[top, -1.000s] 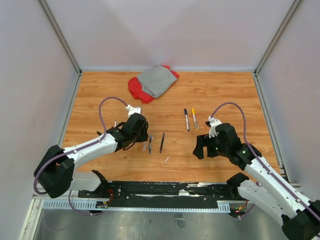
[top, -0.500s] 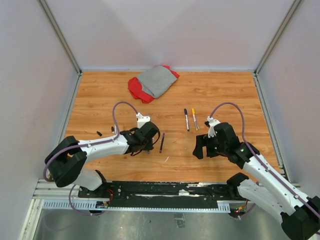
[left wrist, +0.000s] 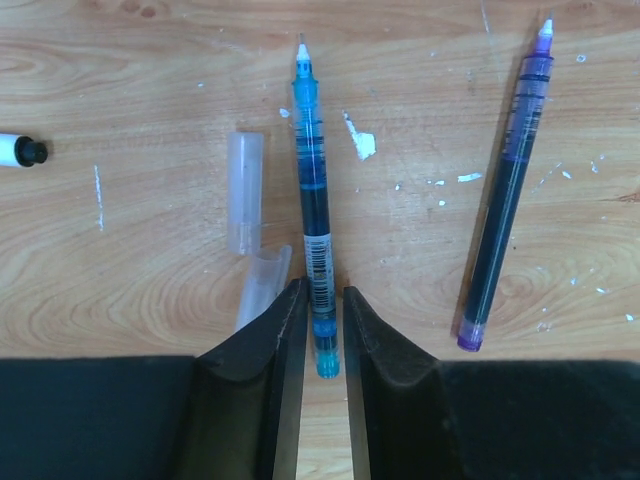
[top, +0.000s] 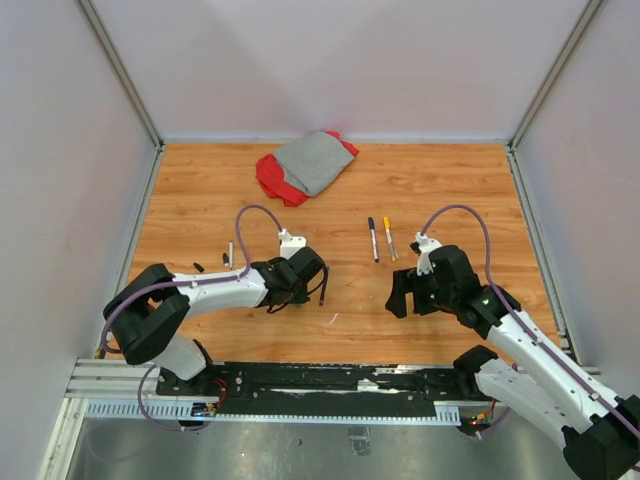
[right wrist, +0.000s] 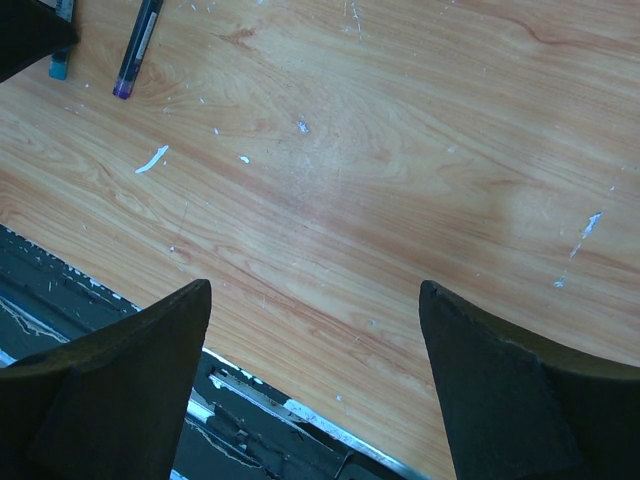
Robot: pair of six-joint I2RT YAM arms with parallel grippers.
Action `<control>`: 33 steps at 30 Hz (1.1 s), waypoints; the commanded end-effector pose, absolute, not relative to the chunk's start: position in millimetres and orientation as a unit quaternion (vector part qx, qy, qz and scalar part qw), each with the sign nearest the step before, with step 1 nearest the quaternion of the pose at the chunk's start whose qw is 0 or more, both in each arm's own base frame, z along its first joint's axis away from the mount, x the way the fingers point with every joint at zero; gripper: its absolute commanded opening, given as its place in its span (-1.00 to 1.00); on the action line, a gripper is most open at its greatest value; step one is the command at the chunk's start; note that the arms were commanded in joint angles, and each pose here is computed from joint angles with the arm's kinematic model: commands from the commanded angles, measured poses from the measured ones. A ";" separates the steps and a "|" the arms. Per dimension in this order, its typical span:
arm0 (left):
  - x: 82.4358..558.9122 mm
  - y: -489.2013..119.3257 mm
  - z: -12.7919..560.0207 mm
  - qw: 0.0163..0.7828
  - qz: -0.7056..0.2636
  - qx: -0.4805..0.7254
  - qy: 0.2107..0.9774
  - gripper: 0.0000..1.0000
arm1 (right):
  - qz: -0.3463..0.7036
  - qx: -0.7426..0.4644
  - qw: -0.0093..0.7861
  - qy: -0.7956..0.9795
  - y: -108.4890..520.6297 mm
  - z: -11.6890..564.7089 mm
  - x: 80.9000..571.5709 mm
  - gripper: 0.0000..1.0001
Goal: Insert the pens into the pen caps
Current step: Pick up the pen from the center of the board.
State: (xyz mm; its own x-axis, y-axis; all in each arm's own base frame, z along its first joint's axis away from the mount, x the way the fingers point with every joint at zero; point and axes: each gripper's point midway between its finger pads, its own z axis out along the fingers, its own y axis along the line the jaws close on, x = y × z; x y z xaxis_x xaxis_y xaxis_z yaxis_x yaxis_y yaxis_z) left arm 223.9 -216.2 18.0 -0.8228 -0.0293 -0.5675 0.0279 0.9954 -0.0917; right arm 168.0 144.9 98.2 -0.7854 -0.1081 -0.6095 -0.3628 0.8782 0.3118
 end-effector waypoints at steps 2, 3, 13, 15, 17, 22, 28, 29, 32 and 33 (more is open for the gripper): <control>230.8 -231.0 19.2 0.307 -0.052 0.000 0.950 -0.54 | 0.219 -0.124 0.316 0.915 146.3 111.9 170.8 0.70; 230.4 -231.7 18.3 0.306 -0.049 0.002 0.951 -0.56 | 0.219 -0.124 0.316 0.915 145.9 111.9 170.5 0.70; 233.6 -248.1 49.3 0.335 -0.089 0.019 0.938 -0.94 | 0.233 -0.114 0.355 0.898 149.2 128.4 178.7 0.73; 230.5 -256.7 64.6 0.348 -0.127 0.029 0.928 -0.99 | 0.253 -0.103 0.371 0.887 156.0 138.0 184.3 0.73; 224.9 -266.4 81.9 0.360 -0.178 0.038 0.915 -0.99 | 0.281 -0.085 0.387 0.874 165.2 148.1 190.4 0.73; 207.0 -278.9 116.6 0.377 -0.277 0.056 0.882 -0.99 | 0.368 -0.010 0.417 0.831 190.0 172.1 205.3 0.65; 190.4 -281.6 129.9 0.375 -0.324 0.061 0.866 -0.99 | 0.412 0.056 0.445 0.793 220.3 192.7 214.4 0.59; 188.3 -282.1 131.1 0.375 -0.331 0.062 0.864 -0.99 | 0.416 0.060 0.447 0.790 227.3 194.0 213.7 0.59; 182.9 -282.8 133.0 0.373 -0.345 0.068 0.859 -0.99 | 0.429 0.064 0.443 0.785 251.1 194.2 207.6 0.53; 181.6 -282.9 133.1 0.373 -0.346 0.072 0.858 -0.99 | 0.430 0.065 0.440 0.785 257.7 192.1 206.6 0.52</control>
State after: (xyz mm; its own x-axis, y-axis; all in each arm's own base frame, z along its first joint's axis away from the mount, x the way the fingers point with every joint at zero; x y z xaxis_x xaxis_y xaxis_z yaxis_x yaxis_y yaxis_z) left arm 189.1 -272.1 119.0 -0.7215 -0.1254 -0.6810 0.3250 0.8071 -0.4929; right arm 197.3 236.3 177.0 -0.6523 0.3452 -0.6748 -0.3239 0.6779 0.6599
